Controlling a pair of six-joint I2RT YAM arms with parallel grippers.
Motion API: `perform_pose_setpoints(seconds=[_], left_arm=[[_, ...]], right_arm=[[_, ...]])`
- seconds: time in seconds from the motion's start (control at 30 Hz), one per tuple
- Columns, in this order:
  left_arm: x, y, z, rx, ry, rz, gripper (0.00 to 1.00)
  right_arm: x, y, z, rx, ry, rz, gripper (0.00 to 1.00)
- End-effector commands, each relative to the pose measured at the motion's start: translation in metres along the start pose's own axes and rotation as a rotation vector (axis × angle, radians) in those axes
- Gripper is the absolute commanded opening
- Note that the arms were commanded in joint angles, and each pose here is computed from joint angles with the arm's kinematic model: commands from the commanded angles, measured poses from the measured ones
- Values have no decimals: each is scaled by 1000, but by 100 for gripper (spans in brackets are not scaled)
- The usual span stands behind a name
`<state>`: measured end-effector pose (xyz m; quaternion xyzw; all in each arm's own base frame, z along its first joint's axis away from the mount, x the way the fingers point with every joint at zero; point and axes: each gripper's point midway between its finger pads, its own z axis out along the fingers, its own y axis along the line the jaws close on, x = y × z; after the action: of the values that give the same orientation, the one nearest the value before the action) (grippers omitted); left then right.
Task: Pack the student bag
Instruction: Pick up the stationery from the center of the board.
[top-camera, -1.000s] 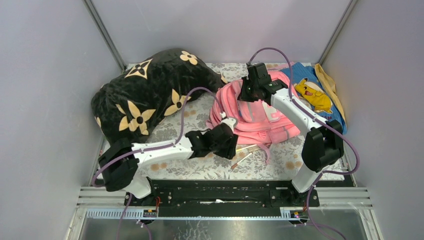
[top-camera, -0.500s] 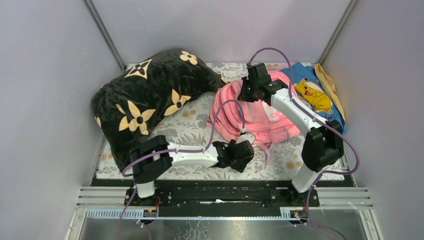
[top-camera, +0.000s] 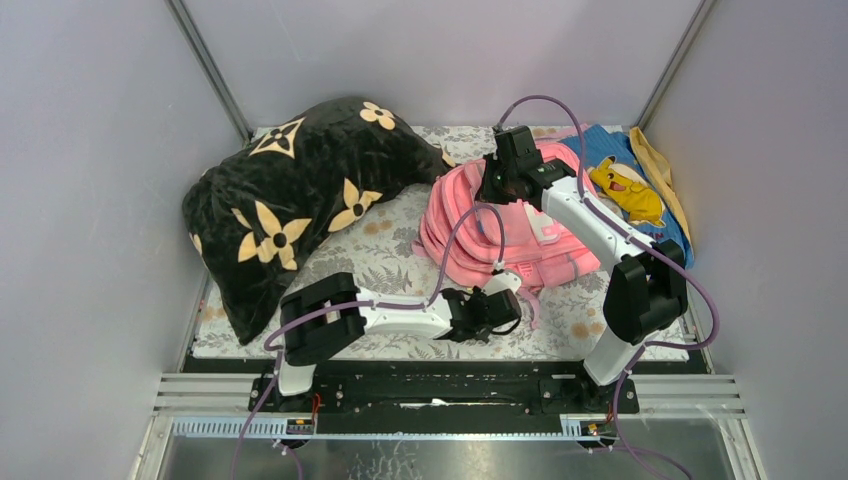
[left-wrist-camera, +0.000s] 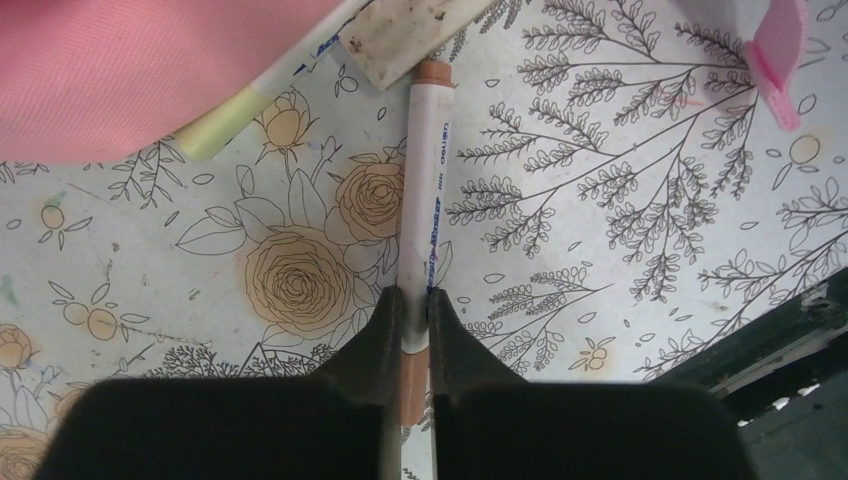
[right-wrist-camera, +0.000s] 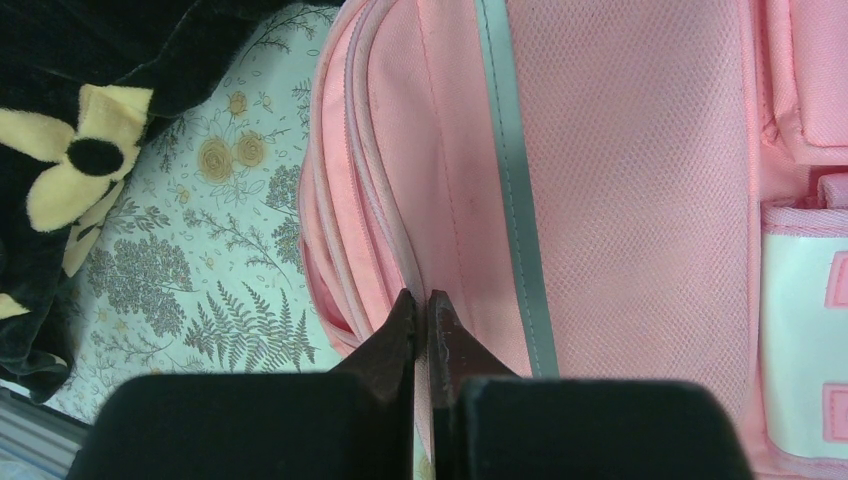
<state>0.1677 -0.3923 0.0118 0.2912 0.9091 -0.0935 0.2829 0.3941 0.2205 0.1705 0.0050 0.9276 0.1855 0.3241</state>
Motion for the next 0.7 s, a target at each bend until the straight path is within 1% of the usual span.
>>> perform_pose_setpoints(seconds=[0.0,0.03,0.07,0.23,0.4,0.53,0.63,0.67], left_arm=[[25,9,10,-34,60,37,5],[23,9,7,-28,53,39,0],[21,9,3,-18,48,44,0],[8,10,-24,21,26,75,0],[1,20,-54,82,31,58,0],[-10,53,-72,92,32,-86,0],[-40,82,-91,161,-38,-254,0],[-49,87,-97,213,-51,-299,0]], right_arm=[[-15,9,-18,-37,-56,14,0],[-16,9,-18,-36,-58,16,0],[-16,9,-19,-37,-60,15,0],[-18,9,-20,-38,-65,16,0],[-19,9,-22,-38,-69,16,0],[-21,7,-28,-28,-83,18,0],[-23,6,-30,-26,-92,18,0],[-23,6,-30,-26,-90,19,0]])
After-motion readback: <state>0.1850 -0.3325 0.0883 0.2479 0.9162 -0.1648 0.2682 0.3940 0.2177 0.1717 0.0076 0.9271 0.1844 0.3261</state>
